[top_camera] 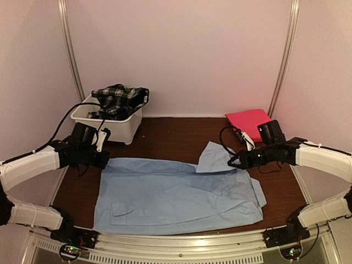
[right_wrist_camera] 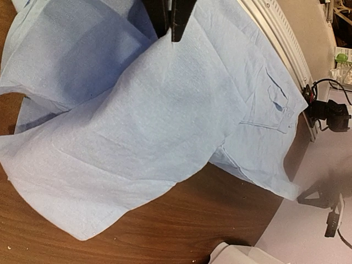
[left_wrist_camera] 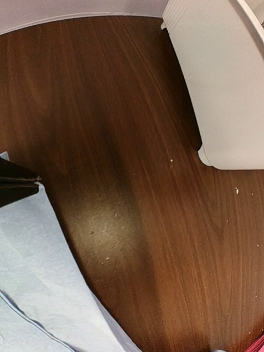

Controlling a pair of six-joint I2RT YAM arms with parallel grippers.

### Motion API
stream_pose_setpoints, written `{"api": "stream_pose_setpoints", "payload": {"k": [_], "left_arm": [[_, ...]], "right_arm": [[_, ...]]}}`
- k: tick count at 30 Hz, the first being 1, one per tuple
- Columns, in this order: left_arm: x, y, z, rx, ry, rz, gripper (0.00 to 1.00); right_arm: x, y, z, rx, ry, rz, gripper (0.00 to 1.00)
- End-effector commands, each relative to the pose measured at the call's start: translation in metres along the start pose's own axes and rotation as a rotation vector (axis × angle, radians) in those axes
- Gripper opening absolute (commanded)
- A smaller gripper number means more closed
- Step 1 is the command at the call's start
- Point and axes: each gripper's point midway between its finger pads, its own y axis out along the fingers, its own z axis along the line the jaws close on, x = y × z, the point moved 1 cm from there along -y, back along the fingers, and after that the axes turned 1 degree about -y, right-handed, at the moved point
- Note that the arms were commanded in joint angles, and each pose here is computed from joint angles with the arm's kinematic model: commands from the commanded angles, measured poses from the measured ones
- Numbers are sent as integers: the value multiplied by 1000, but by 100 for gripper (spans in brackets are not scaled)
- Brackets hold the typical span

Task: Fold and stack the mixed laundry pile
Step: Fold the 1/3-folded T-shirt at the center of the board.

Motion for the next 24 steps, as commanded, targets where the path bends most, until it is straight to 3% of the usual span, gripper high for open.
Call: {"api": "stream_pose_setpoints", "payload": {"k": [1,6,9,15,17,20,24], "left_arm": [[-18,-19,5,12,-21,52,0],[-12,-31,-1,-19,-21,53,1],[3,-45,-1,-22,-18,25,8],[43,-87,13,27,-102,-229,39],[47,-88,7,-16,-118,-270,41],[35,-64,-3,-59,-147,-164,38],[4,-19,-39,-228,-250,43,26]], "right_arm": [[-20,-11,18,56,83,1,0],[-55,-14,33,113,130,62,0],[-80,-10,33,120,152,135,0],[-112,-4,27,110,225,222,0],[-118,-3,23,87,239,238,0],[-121,1,15,47,258,249,0],[-115,11,6,17,281,215,0]]}}
